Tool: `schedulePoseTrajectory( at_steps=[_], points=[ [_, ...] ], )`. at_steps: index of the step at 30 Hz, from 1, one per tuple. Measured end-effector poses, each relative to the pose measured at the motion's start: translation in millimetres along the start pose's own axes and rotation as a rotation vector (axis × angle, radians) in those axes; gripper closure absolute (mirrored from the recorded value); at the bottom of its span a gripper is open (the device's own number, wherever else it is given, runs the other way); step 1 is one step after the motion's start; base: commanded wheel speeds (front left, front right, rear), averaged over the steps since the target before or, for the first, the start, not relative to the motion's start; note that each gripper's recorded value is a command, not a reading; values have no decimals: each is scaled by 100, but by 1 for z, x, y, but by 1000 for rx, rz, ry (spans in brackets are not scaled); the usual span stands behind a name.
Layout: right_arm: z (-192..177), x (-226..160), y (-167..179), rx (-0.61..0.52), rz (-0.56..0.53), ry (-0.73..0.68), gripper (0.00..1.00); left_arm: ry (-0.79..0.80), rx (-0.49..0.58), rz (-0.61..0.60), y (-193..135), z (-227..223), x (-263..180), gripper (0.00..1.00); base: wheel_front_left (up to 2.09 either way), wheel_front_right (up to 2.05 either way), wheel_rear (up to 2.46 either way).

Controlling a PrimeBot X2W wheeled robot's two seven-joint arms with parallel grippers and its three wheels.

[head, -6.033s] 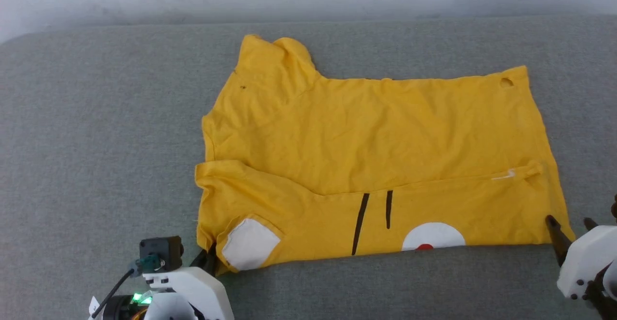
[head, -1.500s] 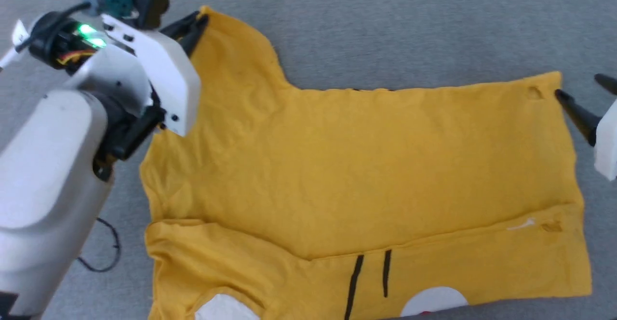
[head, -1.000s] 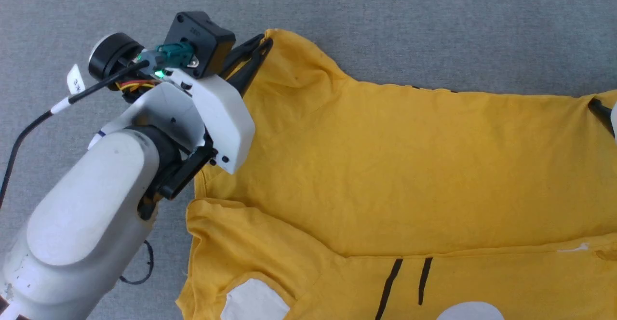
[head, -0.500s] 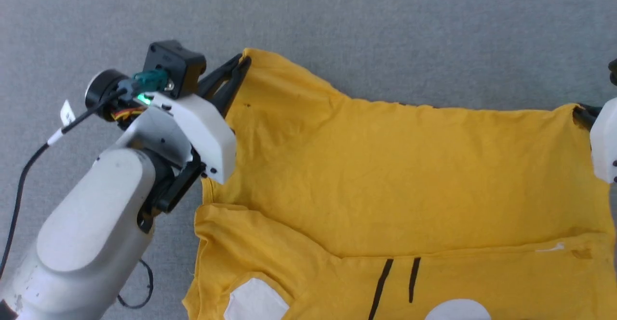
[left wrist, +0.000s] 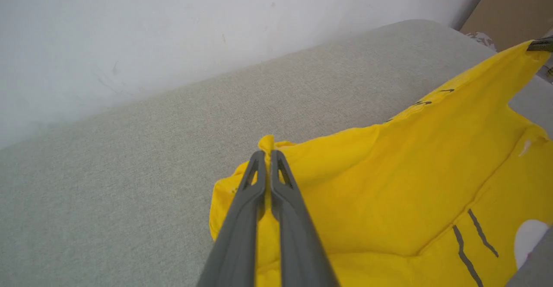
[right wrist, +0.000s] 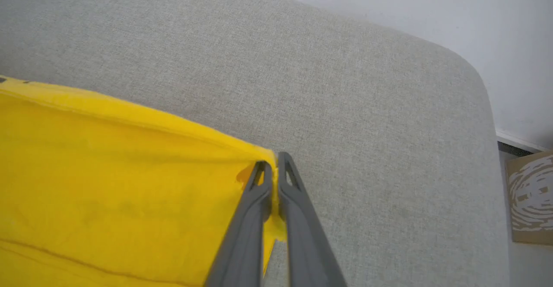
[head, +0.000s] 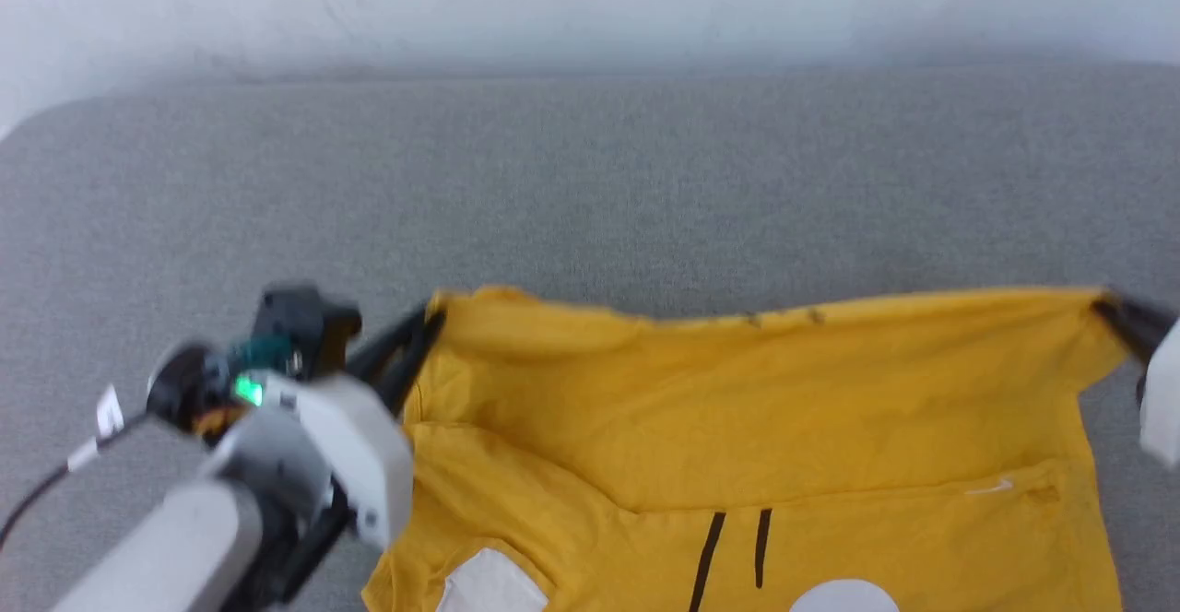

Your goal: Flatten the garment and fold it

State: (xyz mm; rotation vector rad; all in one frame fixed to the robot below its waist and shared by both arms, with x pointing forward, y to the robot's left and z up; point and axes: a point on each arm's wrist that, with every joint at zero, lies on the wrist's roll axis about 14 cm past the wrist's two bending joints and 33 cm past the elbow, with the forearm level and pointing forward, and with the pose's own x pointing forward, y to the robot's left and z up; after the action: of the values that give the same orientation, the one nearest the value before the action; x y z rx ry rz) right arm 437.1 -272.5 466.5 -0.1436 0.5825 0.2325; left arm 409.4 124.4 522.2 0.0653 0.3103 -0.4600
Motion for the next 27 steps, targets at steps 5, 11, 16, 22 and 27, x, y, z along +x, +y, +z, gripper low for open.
schedulePoseTrajectory(
  at_steps=[5,11,16,22,27],
  points=[
    [-42,-26,22,23,41,74,100,144,-39,-15,-17,-47,-38,100,0,0,0],
    [-89,-45,41,24,75,202,100,318,-102,-39,-35,-100,-72,100,0,0,0],
    [-118,-53,47,-5,84,303,100,424,-124,-36,-35,-133,-84,100,0,0,0],
    [-131,-55,43,-35,68,349,100,481,-137,-43,-36,-157,-86,100,0,0,0],
    [-142,-54,42,-43,60,380,100,500,-118,-62,-38,-171,-82,100,0,0,0]
  ],
)
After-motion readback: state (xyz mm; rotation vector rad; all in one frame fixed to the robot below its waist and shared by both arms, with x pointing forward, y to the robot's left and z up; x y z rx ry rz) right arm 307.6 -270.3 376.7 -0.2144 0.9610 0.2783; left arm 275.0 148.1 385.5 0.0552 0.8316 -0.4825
